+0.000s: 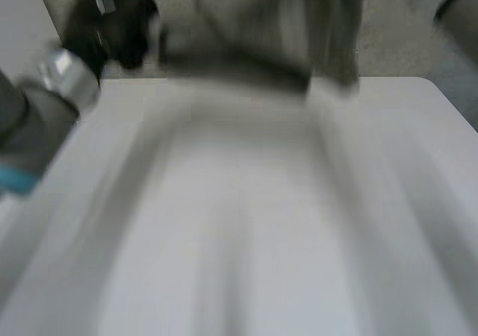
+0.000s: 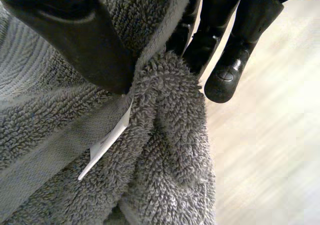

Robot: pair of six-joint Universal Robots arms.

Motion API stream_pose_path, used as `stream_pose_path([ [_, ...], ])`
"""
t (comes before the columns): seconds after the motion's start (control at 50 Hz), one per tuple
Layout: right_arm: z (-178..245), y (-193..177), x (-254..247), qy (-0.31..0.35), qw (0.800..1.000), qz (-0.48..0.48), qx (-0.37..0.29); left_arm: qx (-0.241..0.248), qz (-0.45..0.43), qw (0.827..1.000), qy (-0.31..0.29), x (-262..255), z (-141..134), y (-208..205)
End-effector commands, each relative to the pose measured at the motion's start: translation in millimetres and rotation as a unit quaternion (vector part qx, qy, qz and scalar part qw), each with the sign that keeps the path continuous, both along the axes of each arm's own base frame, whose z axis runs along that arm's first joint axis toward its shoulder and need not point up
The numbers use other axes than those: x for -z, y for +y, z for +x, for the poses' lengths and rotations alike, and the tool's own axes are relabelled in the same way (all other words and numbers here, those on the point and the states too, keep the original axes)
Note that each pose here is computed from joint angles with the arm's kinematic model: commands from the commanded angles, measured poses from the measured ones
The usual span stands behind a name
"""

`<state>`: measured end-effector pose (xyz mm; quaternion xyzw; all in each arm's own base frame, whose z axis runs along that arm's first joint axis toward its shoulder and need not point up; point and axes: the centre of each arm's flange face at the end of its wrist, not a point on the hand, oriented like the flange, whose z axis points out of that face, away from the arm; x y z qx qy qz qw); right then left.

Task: Fold the towel.

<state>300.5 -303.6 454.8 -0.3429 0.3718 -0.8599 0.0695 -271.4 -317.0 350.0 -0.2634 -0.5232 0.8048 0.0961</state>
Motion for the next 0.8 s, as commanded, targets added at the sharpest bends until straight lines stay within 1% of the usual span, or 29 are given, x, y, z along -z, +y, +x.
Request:
stream_pose_path([
  [0.02,-5,11,-77,-0.096,0.975,-0.198,0.002,-0.023,-0.216,0.956,0.198,-162,16,9],
  [0.04,-5,8,-73,-0.098,0.978,-0.185,0.004,-0.021,-0.220,0.949,0.224,-166,19,9],
  [0.08,-3,5,-64,-0.093,0.983,-0.161,0.003,-0.013,-0.217,0.946,0.241,-165,20,8],
  [0.12,2,-5,-34,-0.064,0.993,-0.096,0.001,-0.007,-0.206,0.947,0.247,-159,19,6],
  [0.14,2,-5,-34,-0.064,0.993,-0.096,0.001,-0.007,-0.187,0.951,0.245,-147,18,1],
  [0.16,5,-8,-17,-0.046,0.997,-0.065,-0.002,-0.007,-0.187,0.951,0.245,-147,18,1],
  [0.18,5,-8,-17,-0.046,0.997,-0.065,-0.002,-0.010,-0.162,0.958,0.235,-128,15,-4],
  [0.2,6,-12,-1,-0.033,0.999,-0.038,0.000,-0.017,-0.133,0.965,0.224,-106,15,-10],
  [0.22,8,-14,15,-0.022,1.000,-0.012,-0.001,-0.017,-0.133,0.965,0.223,-106,15,-10],
  [0.24,8,-14,16,-0.022,1.000,-0.012,-0.001,-0.023,-0.104,0.971,0.212,-83,14,-15],
  [0.26,9,-17,32,-0.012,1.000,0.012,0.000,-0.023,-0.104,0.971,0.212,-83,14,-15],
  [0.28,9,-19,49,0.000,0.999,0.037,0.001,-0.028,-0.078,0.976,0.201,-61,14,-18],
  [0.3,9,-19,50,0.000,0.999,0.037,0.001,-0.029,-0.054,0.980,0.190,-38,13,-20],
  [0.32,10,-20,67,0.010,0.998,0.062,0.001,-0.029,-0.053,0.980,0.190,-38,13,-20],
  [0.34,10,-20,67,0.010,0.998,0.062,0.001,-0.029,-0.029,0.983,0.177,-15,13,-22],
  [0.36,10,-21,87,0.022,0.996,0.090,0.002,-0.028,-0.006,0.986,0.164,9,14,-21],
  [0.38,10,-21,109,0.036,0.992,0.119,0.003,-0.028,-0.005,0.986,0.164,9,14,-21],
  [0.4,10,-21,109,0.036,0.992,0.119,0.003,-0.029,0.018,0.988,0.149,33,17,-21],
  [0.42,10,-21,133,0.051,0.987,0.149,0.005,-0.029,0.018,0.988,0.149,33,17,-21],
  [0.44,10,-20,157,0.069,0.982,0.176,0.007,-0.029,0.038,0.990,0.136,56,21,-21],
  [0.46,10,-20,157,0.069,0.982,0.177,0.007,-0.030,0.060,0.990,0.122,80,26,-22],
  [0.48,9,-18,179,0.091,0.976,0.198,0.012,-0.030,0.060,0.990,0.122,80,26,-22],
  [0.5,8,-15,200,0.115,0.970,0.213,0.017,-0.029,0.078,0.991,0.109,101,29,-20],
  [0.52,8,-15,200,0.115,0.970,0.214,0.017,-0.026,0.091,0.991,0.098,117,32,-18],
  [0.6,3,-6,245,0.181,0.954,0.239,0.029,-0.024,0.111,0.991,0.073,140,36,-9],
  [0.62,3,-6,245,0.181,0.954,0.239,0.029,-0.027,0.119,0.991,0.060,149,39,-6],
  [0.66,0,-1,260,0.207,0.945,0.250,0.036,-0.029,0.126,0.991,0.045,157,41,-3],
  [0.74,-3,3,266,0.216,0.940,0.260,0.040,-0.029,0.131,0.991,0.010,169,42,8],
  [0.8,-5,8,268,0.224,0.934,0.277,0.038,-0.028,0.132,0.991,0.004,170,42,10],
])
